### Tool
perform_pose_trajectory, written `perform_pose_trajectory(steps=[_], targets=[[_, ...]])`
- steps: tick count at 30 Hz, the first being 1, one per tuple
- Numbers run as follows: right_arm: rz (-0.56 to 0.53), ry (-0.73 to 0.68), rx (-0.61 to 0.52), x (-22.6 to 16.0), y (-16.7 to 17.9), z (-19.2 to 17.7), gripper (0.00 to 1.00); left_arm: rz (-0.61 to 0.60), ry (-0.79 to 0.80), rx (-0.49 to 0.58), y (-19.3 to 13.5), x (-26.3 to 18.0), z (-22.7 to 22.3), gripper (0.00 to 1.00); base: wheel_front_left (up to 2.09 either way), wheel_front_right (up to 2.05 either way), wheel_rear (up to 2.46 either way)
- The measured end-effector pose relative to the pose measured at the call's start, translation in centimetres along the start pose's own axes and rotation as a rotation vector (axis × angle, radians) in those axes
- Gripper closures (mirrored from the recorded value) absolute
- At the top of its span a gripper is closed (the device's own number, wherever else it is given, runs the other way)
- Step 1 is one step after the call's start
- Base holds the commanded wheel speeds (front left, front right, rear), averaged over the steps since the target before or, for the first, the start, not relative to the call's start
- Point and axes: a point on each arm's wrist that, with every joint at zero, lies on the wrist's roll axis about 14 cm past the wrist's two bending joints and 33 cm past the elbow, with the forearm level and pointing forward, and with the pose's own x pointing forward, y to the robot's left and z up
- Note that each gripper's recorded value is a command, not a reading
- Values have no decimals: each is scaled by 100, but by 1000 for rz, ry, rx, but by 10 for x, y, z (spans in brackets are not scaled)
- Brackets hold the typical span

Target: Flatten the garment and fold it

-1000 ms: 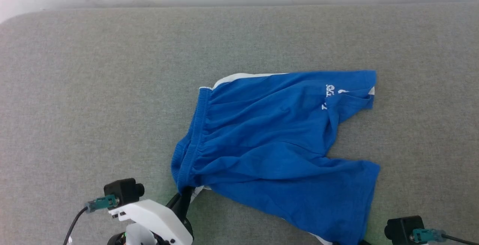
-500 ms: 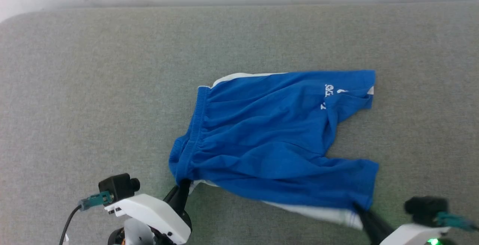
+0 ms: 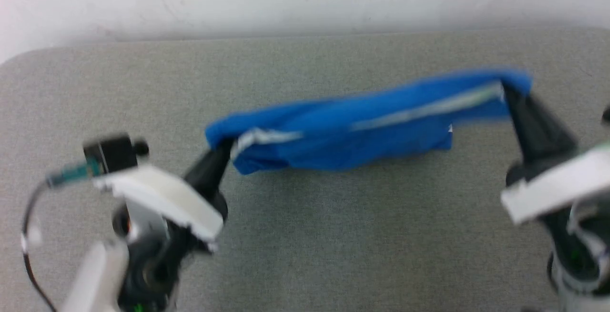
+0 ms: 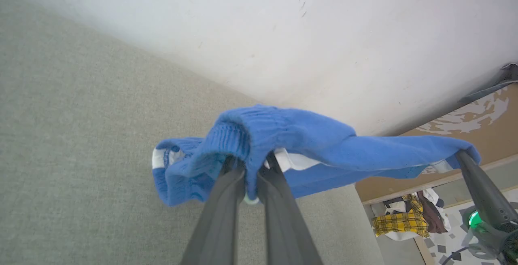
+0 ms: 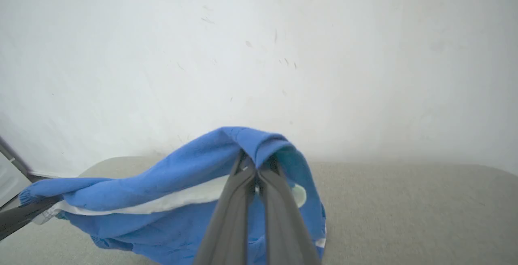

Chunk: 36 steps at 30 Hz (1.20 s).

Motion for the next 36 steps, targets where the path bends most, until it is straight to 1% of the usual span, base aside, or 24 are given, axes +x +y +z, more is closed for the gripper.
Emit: perform_pose_trajectory(steps=[4, 7, 9, 11, 13, 17, 19, 23, 25, 28, 31, 36], targets=[[76, -136, -69, 24, 22, 63, 100, -68, -31, 71, -30, 15, 45, 100, 0, 0, 0], [92, -196, -133, 36, 27, 99, 100, -64, -32, 112, -37, 22, 74, 100, 0, 0, 0], [93, -203, -143, 45, 27, 112, 100, -38, -28, 122, -35, 26, 90, 100, 0, 0, 0], [97, -181, -149, 54, 27, 116, 100, -18, -15, 113, -34, 31, 100, 100, 0, 0, 0], [89, -153, -157, 64, 23, 117, 100, -3, 6, 97, -32, 36, 107, 100, 0, 0, 0], [75, -66, -145, 86, 13, 104, 100, 27, 46, 56, -27, 53, 111, 100, 0, 0, 0], [71, -43, -162, 99, 10, 100, 100, 37, 45, 55, -24, 64, 116, 100, 0, 0, 0], [49, -47, -201, 133, 2, 103, 100, 60, -42, 93, -22, 95, 146, 100, 0, 0, 0], [39, -67, -227, 153, -1, 107, 100, 56, -98, 117, -24, 113, 162, 100, 0, 0, 0], [33, -84, -257, 182, -5, 104, 100, 44, -169, 124, -22, 140, 177, 100, 0, 0, 0], [31, -80, -284, 209, -9, 90, 100, 34, -229, 111, -14, 164, 186, 100, 0, 0, 0], [39, -24, -312, 242, -20, 44, 100, 36, -278, 92, 15, 199, 177, 100, 0, 0, 0]])
